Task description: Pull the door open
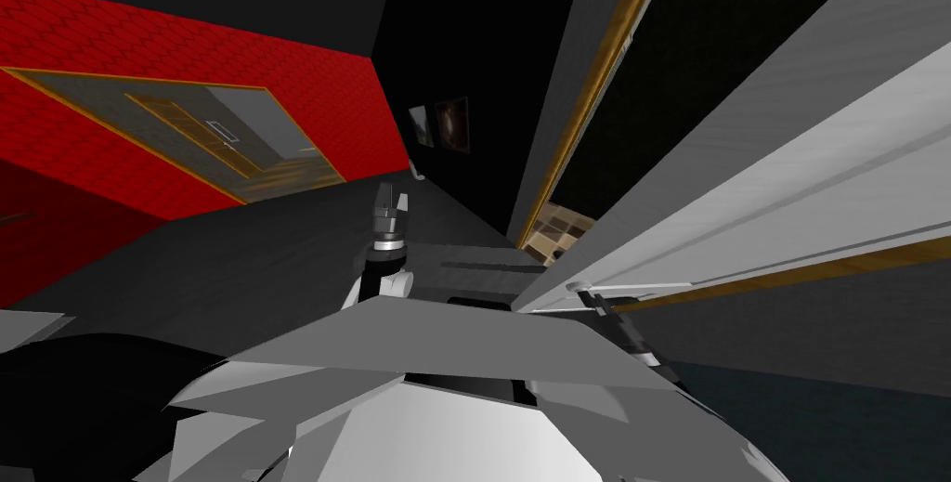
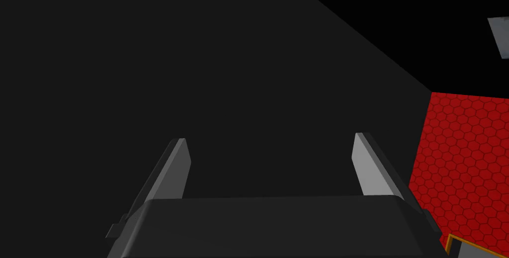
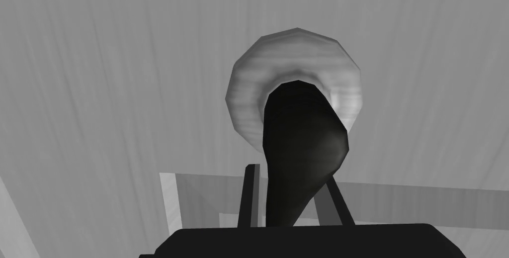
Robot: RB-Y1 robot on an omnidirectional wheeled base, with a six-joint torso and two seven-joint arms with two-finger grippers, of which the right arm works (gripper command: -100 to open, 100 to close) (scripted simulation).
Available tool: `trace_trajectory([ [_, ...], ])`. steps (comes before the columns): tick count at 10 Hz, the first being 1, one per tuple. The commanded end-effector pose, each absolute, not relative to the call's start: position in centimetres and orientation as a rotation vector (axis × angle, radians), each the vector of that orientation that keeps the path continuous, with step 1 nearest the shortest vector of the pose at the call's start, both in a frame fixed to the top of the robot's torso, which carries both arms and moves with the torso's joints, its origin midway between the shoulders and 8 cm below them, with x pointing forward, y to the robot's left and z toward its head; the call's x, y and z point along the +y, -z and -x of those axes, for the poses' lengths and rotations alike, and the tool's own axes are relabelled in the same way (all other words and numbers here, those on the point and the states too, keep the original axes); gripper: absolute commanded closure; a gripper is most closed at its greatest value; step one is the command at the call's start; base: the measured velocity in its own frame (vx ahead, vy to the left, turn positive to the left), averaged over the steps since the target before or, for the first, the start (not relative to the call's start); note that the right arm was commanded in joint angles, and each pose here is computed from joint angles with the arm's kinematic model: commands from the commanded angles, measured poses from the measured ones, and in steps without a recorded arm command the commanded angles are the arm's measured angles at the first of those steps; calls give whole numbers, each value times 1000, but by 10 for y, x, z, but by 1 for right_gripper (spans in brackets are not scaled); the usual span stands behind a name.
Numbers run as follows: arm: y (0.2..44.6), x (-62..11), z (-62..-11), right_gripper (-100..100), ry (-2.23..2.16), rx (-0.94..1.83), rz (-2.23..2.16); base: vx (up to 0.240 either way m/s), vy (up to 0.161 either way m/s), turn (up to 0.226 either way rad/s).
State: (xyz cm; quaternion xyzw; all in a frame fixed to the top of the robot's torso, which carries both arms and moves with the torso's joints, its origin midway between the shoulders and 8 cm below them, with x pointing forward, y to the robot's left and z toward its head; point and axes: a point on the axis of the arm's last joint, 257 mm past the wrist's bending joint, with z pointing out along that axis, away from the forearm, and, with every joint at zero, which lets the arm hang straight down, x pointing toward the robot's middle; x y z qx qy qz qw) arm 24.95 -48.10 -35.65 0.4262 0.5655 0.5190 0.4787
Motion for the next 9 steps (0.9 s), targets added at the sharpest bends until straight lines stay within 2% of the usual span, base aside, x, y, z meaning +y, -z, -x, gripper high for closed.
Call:
trace_trajectory([
  [1, 357, -480, -250, 100, -1269, 1384, -1040, -240, -108, 166],
  [9, 355, -481, -260, 100, -1272, 1385, -1032, -199, -72, 143],
])
